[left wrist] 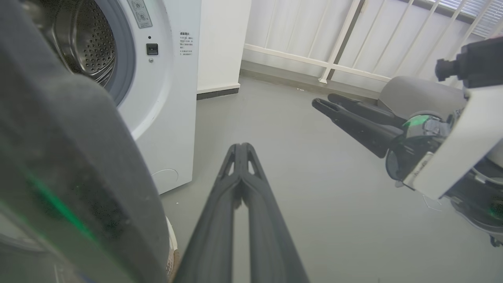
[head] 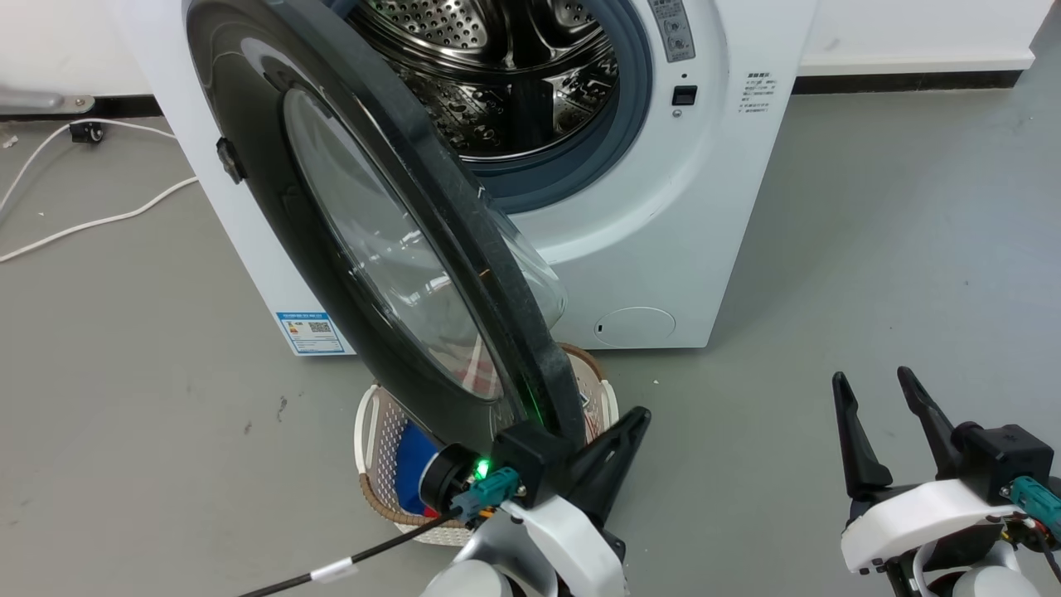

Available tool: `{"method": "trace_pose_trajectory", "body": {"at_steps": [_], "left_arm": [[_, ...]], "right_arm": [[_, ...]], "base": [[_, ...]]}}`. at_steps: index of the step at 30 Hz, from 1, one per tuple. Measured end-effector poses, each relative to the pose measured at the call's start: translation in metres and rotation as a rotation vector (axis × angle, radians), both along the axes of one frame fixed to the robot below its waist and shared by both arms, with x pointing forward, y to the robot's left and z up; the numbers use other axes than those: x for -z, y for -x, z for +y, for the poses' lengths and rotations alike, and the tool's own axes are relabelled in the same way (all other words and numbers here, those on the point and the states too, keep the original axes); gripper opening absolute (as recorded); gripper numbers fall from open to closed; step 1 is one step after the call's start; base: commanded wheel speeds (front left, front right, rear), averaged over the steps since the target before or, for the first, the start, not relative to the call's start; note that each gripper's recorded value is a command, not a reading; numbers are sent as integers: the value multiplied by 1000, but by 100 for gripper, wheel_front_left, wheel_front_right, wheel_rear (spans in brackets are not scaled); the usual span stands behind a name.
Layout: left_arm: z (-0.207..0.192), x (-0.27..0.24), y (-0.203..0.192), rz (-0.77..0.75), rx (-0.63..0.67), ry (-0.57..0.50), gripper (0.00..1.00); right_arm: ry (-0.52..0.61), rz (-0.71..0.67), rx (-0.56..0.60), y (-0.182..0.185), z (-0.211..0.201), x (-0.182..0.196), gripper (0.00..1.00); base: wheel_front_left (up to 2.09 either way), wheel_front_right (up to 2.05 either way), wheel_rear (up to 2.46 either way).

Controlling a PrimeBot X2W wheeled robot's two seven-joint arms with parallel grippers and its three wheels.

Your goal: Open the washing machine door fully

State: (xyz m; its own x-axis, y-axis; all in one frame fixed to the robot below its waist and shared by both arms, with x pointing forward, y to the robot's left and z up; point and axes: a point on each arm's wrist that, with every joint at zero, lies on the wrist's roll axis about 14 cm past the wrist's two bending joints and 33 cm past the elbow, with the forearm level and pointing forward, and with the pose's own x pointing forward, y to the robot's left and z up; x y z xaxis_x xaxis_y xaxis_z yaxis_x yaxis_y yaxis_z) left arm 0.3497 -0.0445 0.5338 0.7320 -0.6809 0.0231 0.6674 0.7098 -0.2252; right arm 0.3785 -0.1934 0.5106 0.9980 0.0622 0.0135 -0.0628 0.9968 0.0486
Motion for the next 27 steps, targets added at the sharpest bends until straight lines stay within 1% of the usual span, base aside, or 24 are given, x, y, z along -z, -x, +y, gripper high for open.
{"method": "trace_pose_trajectory", "body": {"at_steps": [5, 11, 27], "left_arm": [[11, 7, -9, 11, -48, -9, 0], [22, 10, -11, 2, -79, -34, 0], [65, 21, 12, 59, -229, -28, 0]], "right_arm": [[-3, 5, 4, 0, -1, 2, 100], [-7, 6, 1, 0, 1, 3, 100], [-30, -12, -30, -2, 15, -2, 100]], "base": [[0, 0, 0], [0, 0, 0], [0, 0, 0]]}}
